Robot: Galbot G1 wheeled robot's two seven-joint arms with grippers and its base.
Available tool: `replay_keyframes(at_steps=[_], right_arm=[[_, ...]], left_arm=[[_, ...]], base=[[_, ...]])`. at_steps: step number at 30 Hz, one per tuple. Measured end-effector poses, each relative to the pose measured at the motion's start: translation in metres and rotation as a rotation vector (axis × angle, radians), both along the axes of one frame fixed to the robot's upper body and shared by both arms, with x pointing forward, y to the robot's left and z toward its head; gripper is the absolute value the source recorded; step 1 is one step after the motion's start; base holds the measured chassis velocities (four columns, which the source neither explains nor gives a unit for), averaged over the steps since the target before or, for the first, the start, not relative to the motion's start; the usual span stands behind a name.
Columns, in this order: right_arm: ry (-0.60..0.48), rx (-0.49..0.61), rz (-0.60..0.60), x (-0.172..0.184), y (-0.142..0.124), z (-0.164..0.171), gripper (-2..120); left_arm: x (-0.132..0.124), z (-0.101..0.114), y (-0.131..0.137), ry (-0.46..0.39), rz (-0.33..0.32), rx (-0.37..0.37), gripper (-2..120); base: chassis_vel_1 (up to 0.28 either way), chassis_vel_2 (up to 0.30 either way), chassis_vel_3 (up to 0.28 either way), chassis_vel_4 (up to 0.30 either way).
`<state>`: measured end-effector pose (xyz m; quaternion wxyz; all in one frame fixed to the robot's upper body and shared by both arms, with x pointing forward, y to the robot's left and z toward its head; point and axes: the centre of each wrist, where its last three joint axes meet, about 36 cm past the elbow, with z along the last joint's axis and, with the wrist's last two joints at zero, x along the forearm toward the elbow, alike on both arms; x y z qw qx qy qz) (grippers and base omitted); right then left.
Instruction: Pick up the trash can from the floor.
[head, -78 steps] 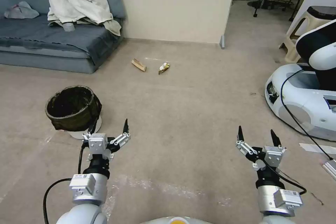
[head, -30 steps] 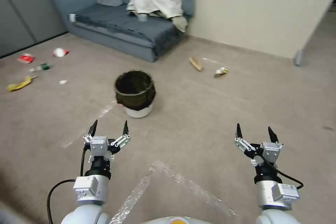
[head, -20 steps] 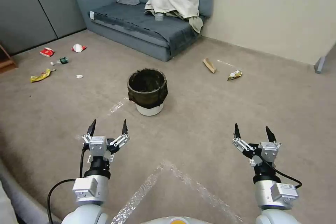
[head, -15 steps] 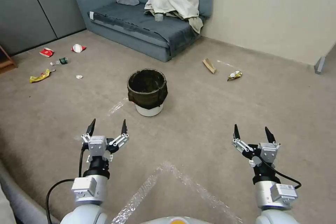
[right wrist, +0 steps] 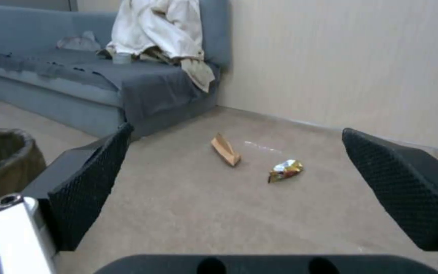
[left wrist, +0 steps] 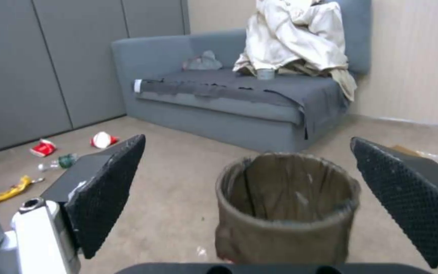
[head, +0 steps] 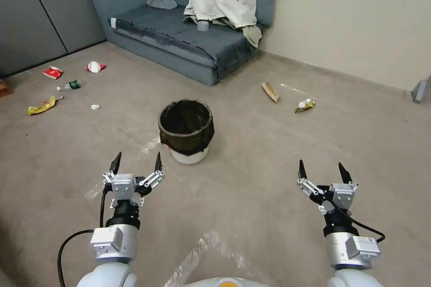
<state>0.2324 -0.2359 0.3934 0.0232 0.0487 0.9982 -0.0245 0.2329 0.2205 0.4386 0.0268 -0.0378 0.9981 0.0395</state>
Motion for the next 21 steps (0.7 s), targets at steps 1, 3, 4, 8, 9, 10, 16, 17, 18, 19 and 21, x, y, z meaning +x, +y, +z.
replay_keyframes(at_steps=[1,3,4,8,9,10,16,17,18,19,21], right_arm=[[0.000,0.000,0.000,0.000,0.000,0.000,100],[-0.001,-0.001,0.000,0.000,0.000,-0.001,100],[0.002,-0.001,0.000,0.000,0.000,-0.002,100],[0.002,-0.002,-0.001,0.000,0.000,-0.003,100],[0.002,-0.002,-0.001,0.000,0.000,-0.003,100],[0.004,-0.002,-0.001,0.000,0.000,-0.004,100],[0.010,-0.001,0.001,0.001,0.000,-0.007,100],[0.013,-0.001,0.001,0.001,0.000,-0.008,100],[0.016,-0.002,0.002,0.001,0.000,-0.009,100],[0.019,-0.002,0.002,0.000,0.000,-0.010,100],[0.019,-0.003,0.004,0.001,0.000,-0.010,100]], left_arm=[[0.000,0.000,0.000,0.000,0.002,0.000,100],[0.000,0.000,0.000,-0.001,0.005,0.000,100],[0.000,0.000,0.000,0.002,0.013,-0.001,100],[0.004,0.004,0.004,0.030,0.039,-0.008,100],[0.004,0.004,0.004,0.030,0.039,-0.008,100],[0.006,0.007,0.006,0.050,0.055,-0.008,100],[0.031,0.047,0.024,0.152,0.125,0.005,100],[0.036,0.056,0.027,0.194,0.127,0.000,100],[0.042,0.064,0.032,0.243,0.124,-0.002,100],[0.048,0.070,0.039,0.284,0.112,0.002,100],[0.056,0.071,0.049,0.326,0.090,0.010,100]], base=[[-0.301,0.293,0.297,-0.309],[-0.317,0.311,0.297,-0.309],[-0.333,0.337,0.351,-0.327],[-0.352,0.330,0.353,-0.345],[-0.370,0.299,0.365,-0.356],[-0.341,0.299,0.283,-0.263],[-0.153,0.170,0.146,-0.129],[0.000,0.000,0.000,0.000],[0.034,-0.028,-0.083,0.029],[0.069,-0.071,-0.083,0.083],[0.077,-0.062,-0.065,0.083]])
